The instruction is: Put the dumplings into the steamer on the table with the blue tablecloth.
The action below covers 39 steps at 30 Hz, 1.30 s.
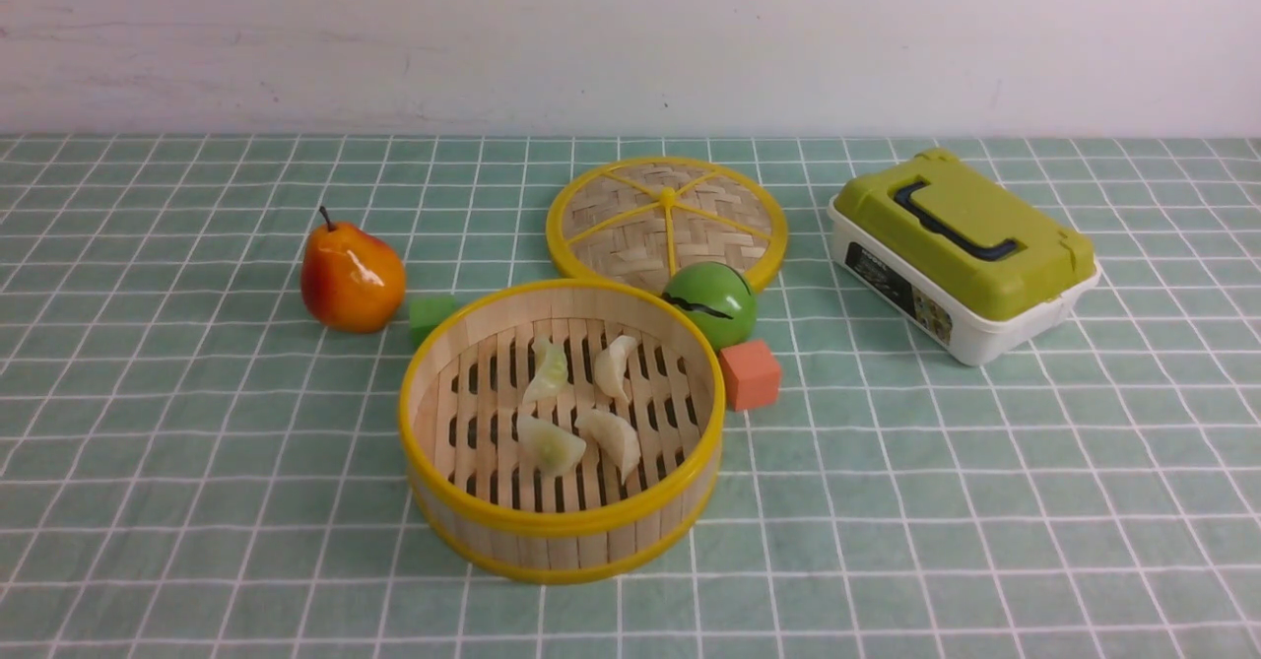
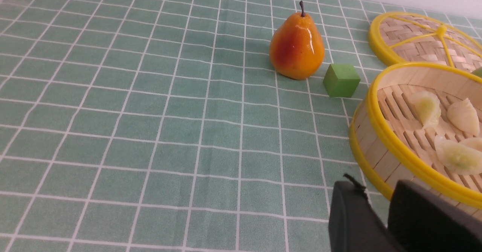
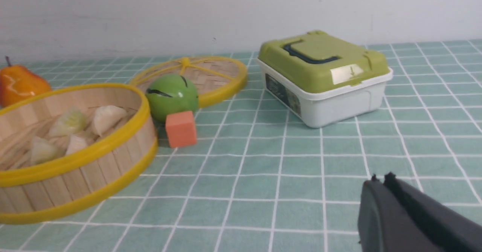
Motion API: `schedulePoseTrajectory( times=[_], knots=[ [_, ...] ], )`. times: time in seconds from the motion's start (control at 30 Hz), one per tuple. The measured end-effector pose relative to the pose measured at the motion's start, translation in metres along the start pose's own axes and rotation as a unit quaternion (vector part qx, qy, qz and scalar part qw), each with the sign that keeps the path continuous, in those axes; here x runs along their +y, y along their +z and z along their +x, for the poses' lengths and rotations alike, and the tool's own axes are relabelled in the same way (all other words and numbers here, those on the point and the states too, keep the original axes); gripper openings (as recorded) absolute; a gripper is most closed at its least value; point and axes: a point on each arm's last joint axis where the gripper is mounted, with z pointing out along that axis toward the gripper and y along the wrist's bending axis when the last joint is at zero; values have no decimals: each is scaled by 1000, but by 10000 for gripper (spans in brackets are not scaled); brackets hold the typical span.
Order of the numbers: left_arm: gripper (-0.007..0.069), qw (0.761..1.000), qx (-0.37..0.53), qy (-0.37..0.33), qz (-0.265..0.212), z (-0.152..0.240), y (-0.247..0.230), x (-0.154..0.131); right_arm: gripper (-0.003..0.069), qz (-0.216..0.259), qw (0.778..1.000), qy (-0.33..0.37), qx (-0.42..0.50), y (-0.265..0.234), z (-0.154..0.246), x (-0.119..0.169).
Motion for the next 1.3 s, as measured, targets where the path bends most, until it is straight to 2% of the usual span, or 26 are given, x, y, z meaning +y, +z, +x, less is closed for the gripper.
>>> schedulePoseTrajectory(
  times=[0.1, 0.37, 1.17, 1.3],
  knots=[
    [162, 1000, 0, 0, 0, 0, 0, 0, -1, 17, 999, 0, 44, 0, 8, -1],
    [165, 1000, 0, 0, 0, 0, 0, 0, 0, 22, 995, -6, 102, -2, 17, -1],
    [185, 1000, -13, -5, 4, 2, -5, 3, 25, 20, 994, -2, 104, -3, 17, -1],
    [185, 998, -59, -9, -26, 3, -19, 16, 31, 21, 994, -2, 104, -3, 17, -1]
  ],
)
